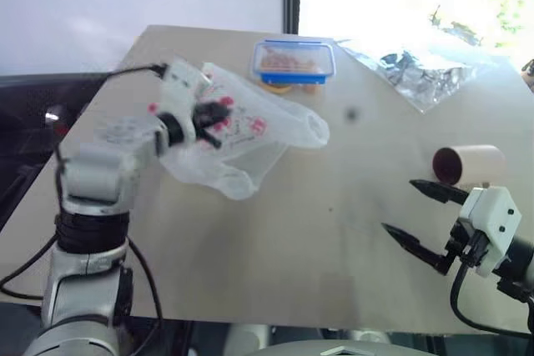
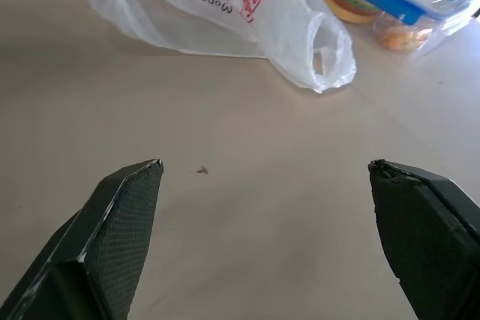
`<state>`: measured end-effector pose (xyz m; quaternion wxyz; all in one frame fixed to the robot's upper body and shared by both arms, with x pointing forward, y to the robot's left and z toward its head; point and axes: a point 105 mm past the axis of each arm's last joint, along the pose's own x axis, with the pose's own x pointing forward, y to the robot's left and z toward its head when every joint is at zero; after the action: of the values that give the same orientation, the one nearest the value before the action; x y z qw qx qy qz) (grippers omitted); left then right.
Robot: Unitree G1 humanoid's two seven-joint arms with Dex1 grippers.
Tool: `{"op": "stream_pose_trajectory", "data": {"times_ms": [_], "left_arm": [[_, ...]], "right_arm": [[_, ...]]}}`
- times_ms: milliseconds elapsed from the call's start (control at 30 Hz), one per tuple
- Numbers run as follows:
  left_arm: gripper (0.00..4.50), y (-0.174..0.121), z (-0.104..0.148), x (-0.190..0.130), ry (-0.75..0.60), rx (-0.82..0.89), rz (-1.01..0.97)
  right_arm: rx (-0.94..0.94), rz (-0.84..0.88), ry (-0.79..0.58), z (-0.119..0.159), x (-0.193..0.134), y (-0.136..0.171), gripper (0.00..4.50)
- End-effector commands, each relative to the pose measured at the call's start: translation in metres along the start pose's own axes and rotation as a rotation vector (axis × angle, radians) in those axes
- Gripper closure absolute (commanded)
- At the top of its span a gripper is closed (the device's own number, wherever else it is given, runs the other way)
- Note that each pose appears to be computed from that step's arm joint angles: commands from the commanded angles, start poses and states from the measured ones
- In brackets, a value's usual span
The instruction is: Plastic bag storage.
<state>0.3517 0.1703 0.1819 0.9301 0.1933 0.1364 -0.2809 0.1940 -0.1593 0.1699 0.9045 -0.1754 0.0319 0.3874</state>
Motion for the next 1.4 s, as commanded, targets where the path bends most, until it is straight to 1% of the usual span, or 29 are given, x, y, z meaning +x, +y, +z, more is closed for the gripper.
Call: {"op": "stream_pose_trajectory", "data": {"times_ms": [33, 100, 133, 233, 333, 533, 667, 700, 767, 833, 900, 933, 967, 1033, 1067, 1100, 1167, 1233, 1267, 1333, 1367, 1400], "left_arm": [[2.0, -0.022, -0.003, 0.002, 0.044, 0.268, -0.024], [1.3, -0.025, -0.014, 0.002, 0.096, 0.371, -0.023], [0.83, -0.023, -0.018, 0.003, 0.117, 0.421, -0.014], [0.83, -0.017, -0.027, 0.004, 0.166, 0.48, 0.017], [0.83, -0.014, -0.031, 0.006, 0.201, 0.506, 0.036], [0.83, -0.016, -0.06, 0.016, 0.302, 0.509, 0.032], [0.83, -0.006, -0.073, 0.027, 0.34, 0.542, 0.106], [1.07, -0.004, -0.075, 0.029, 0.344, 0.547, 0.117], [1.71, -0.001, -0.081, 0.031, 0.355, 0.529, 0.133], [2.65, 0.004, -0.083, 0.03, 0.365, 0.498, 0.147], [3.66, 0.008, -0.081, 0.03, 0.35, 0.4, 0.161], [4.11, 0.013, -0.074, 0.031, 0.31, 0.361, 0.186], [4.44, 0.016, -0.065, 0.032, 0.262, 0.319, 0.2], [4.44, 0.019, -0.05, 0.033, 0.168, 0.251, 0.219], [4.44, 0.021, -0.035, 0.031, 0.087, 0.187, 0.226], [4.44, 0.024, -0.015, 0.026, -0.023, 0.05, 0.223], [4.44, 0.026, 0.017, 0.009, -0.198, -0.158, 0.152], [4.44, 0.023, 0.036, -0.007, -0.288, -0.278, 0.049], [4.44, 0.024, 0.043, -0.015, -0.316, -0.335, 0.004], [4.44, 0.026, 0.054, -0.025, -0.349, -0.391, -0.045], [4.44, 0.027, 0.065, -0.03, -0.385, -0.419, -0.071], [4.44, 0.028, 0.076, -0.035, -0.421, -0.446, -0.097]], "right_arm": [[-0.012, 0.016, -0.036, 0.01, 0.0, 0.008, 0.0], [-0.002, 0.044, -0.069, 0.015, -0.003, 0.014, 0.0], [0.012, 0.072, -0.093, 0.019, -0.005, 0.019, 0.0], [0.021, 0.13, -0.146, 0.03, -0.011, 0.028, 0.0], [-0.004, 0.138, -0.179, 0.037, -0.016, 0.028, 0.0], [-0.033, 0.141, -0.152, 0.027, -0.019, 0.024, 0.0], [-0.033, 0.143, -0.15, 0.022, -0.021, 0.024, 0.0], [-0.032, 0.145, -0.148, 0.02, -0.022, 0.024, 0.0], [-0.03, 0.148, -0.143, 0.018, -0.023, 0.026, 0.0], [-0.03, 0.148, -0.139, 0.017, -0.024, 0.027, 0.0], [-0.032, 0.147, -0.134, 0.016, -0.024, 0.028, 0.0], [-0.031, 0.145, -0.132, 0.016, -0.024, 0.028, 0.0], [-0.031, 0.143, -0.131, 0.016, -0.024, 0.029, 0.0], [-0.033, 0.14, -0.129, 0.016, -0.023, 0.029, 0.0], [-0.035, 0.135, -0.128, 0.016, -0.023, 0.029, 0.0], [-0.045, 0.12, -0.124, 0.016, -0.022, 0.027, 0.0], [-0.056, 0.088, -0.106, 0.014, -0.021, 0.023, 0.0], [-0.042, 0.072, -0.076, 0.009, -0.019, 0.02, 0.0], [-0.043, 0.033, -0.026, 0.001, -0.017, 0.014, 0.0], [-0.074, -0.054, 0.069, -0.014, -0.015, -0.001, 0.0], [-0.08, -0.127, 0.135, -0.027, -0.015, -0.015, 0.0], [-0.071, -0.199, 0.169, -0.034, -0.015, -0.026, 0.0]]}}
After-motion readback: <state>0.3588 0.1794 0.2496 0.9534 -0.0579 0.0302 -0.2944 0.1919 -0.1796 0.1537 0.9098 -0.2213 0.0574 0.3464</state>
